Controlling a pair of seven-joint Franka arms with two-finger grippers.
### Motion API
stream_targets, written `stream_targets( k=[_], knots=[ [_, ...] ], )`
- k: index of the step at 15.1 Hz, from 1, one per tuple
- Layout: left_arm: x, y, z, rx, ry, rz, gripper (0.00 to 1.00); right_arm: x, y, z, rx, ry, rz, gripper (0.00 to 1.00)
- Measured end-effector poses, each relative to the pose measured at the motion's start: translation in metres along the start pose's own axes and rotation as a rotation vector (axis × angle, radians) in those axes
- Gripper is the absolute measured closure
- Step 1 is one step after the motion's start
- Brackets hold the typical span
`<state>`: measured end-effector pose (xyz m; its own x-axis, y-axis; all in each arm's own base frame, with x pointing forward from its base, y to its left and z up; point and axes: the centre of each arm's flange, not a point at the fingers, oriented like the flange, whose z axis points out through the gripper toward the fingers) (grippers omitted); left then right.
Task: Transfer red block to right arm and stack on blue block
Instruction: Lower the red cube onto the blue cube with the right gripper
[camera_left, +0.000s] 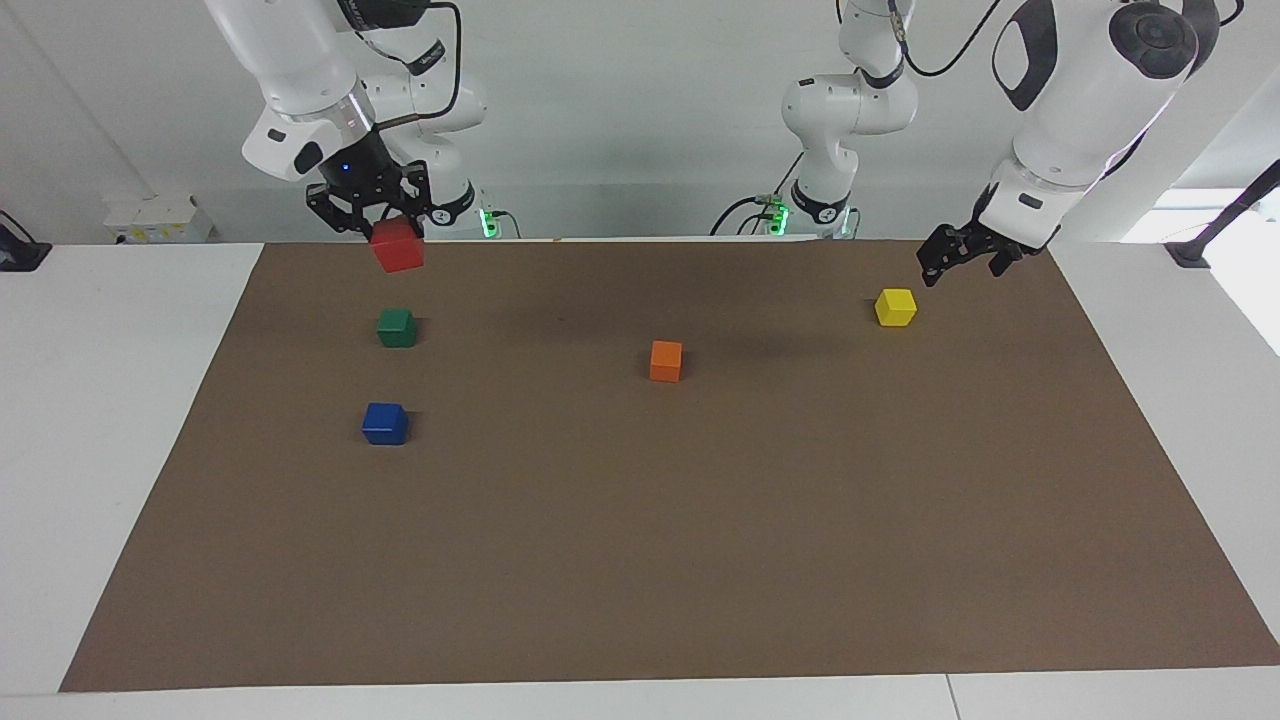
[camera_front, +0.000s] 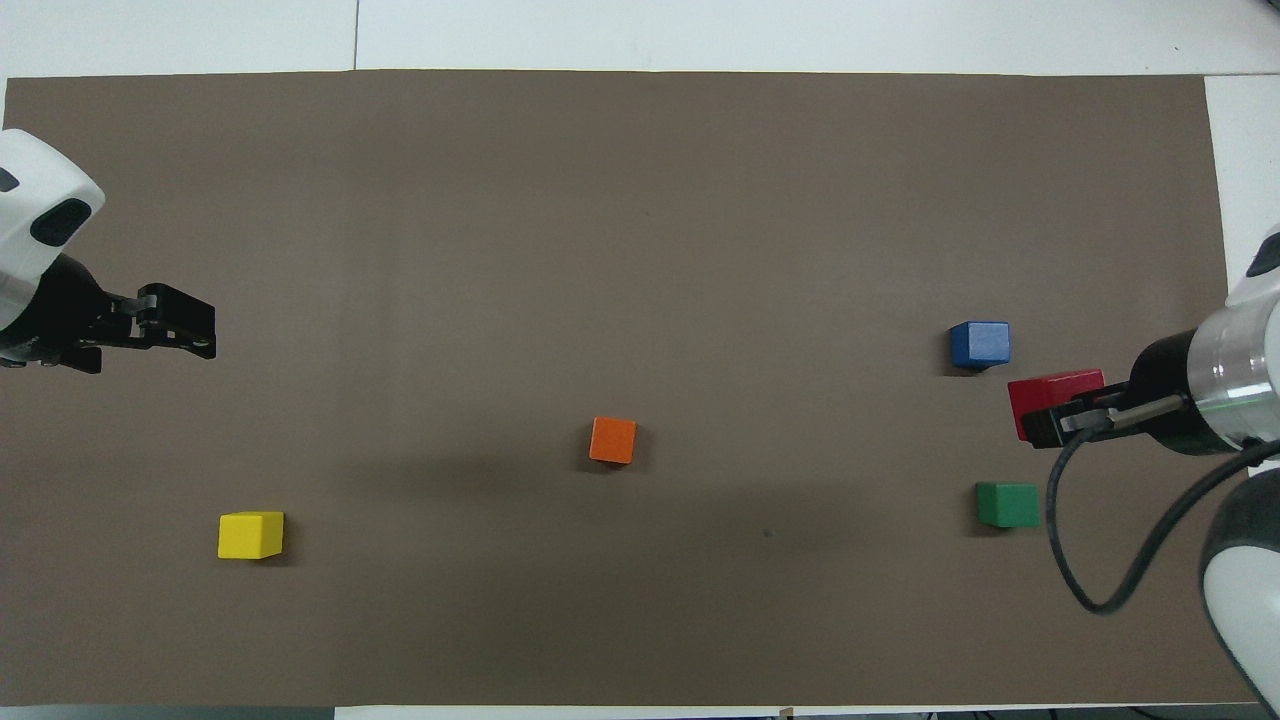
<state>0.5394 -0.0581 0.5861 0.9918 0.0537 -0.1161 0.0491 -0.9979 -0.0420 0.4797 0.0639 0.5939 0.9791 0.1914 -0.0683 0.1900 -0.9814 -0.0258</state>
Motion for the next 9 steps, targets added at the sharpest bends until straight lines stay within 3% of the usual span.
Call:
stream_targets(
  k=[6,9],
  knots=[
    [0.01,0.009,0.002,-0.018,0.112,0.013,0.0,0.021,0.032,0.085,-0.068,-0.014,0.066,0.43],
    [0.01,0.013,0.002,-0.019,0.12,0.021,0.0,0.035,0.049,0.128,-0.068,-0.046,0.089,0.43]
  ],
)
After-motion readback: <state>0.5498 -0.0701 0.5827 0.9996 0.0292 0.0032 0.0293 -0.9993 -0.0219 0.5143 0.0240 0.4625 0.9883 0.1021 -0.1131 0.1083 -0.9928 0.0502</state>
